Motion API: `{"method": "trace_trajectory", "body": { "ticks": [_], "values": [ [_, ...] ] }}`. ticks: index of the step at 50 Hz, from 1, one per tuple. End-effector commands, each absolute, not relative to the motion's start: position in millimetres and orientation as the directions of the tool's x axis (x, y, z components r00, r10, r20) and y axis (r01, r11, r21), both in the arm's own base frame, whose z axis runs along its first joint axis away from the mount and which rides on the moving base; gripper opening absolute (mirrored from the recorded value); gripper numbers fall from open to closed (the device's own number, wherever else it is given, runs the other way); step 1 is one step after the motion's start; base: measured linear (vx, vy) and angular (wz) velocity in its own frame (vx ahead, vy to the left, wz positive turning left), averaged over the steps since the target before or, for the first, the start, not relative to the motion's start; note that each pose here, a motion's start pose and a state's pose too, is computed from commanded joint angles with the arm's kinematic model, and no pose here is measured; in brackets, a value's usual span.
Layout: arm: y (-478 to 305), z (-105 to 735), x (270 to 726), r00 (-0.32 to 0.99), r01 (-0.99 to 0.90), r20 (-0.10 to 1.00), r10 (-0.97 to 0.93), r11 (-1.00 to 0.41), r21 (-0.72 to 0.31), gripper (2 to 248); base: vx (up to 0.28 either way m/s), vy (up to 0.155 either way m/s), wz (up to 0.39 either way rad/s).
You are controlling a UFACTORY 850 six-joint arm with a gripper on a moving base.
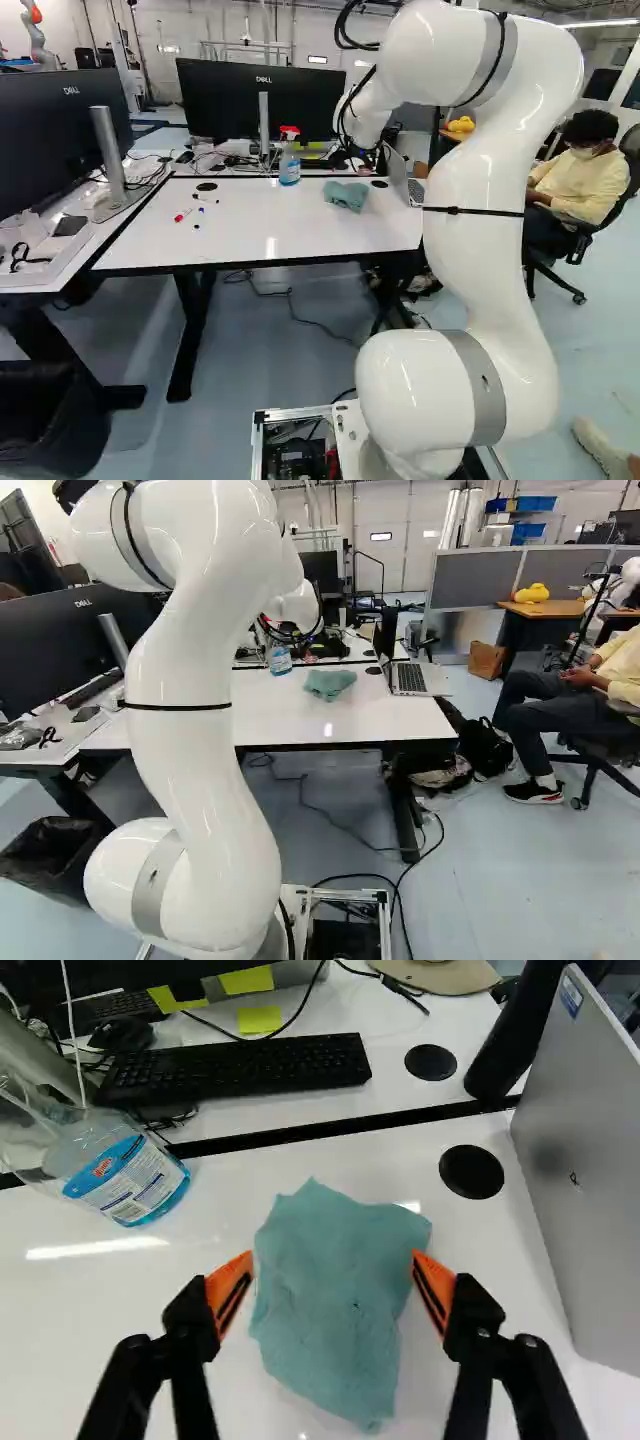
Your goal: Clean the table with the green towel
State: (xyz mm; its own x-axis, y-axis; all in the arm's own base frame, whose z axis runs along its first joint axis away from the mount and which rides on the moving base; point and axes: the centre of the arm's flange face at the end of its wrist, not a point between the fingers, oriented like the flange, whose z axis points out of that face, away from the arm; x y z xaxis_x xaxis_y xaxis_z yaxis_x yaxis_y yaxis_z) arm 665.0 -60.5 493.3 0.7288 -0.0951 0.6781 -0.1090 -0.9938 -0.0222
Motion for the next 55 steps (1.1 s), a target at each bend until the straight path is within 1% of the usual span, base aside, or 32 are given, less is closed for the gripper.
{"method": "trace_trajectory", "body": {
  "ticks": [3, 4, 32, 55],
  "values": [
    [-61, 493, 665, 0.729, -0.109, 0.678, -0.095, -0.994, -0.022, 210, 0.000, 0.000, 0.000],
    [-61, 493, 665, 0.729, -0.109, 0.678, -0.095, -0.994, -0.022, 245, 0.000, 0.000, 0.000],
    [-60, 493, 663, 0.727, -0.108, 0.680, -0.094, -0.994, -0.022, 247, 0.000, 0.000, 0.000],
    [-56, 490, 649, 0.712, -0.104, 0.697, -0.089, -0.994, -0.021, 247, 0.000, 0.000, 0.000]
  ]
}}
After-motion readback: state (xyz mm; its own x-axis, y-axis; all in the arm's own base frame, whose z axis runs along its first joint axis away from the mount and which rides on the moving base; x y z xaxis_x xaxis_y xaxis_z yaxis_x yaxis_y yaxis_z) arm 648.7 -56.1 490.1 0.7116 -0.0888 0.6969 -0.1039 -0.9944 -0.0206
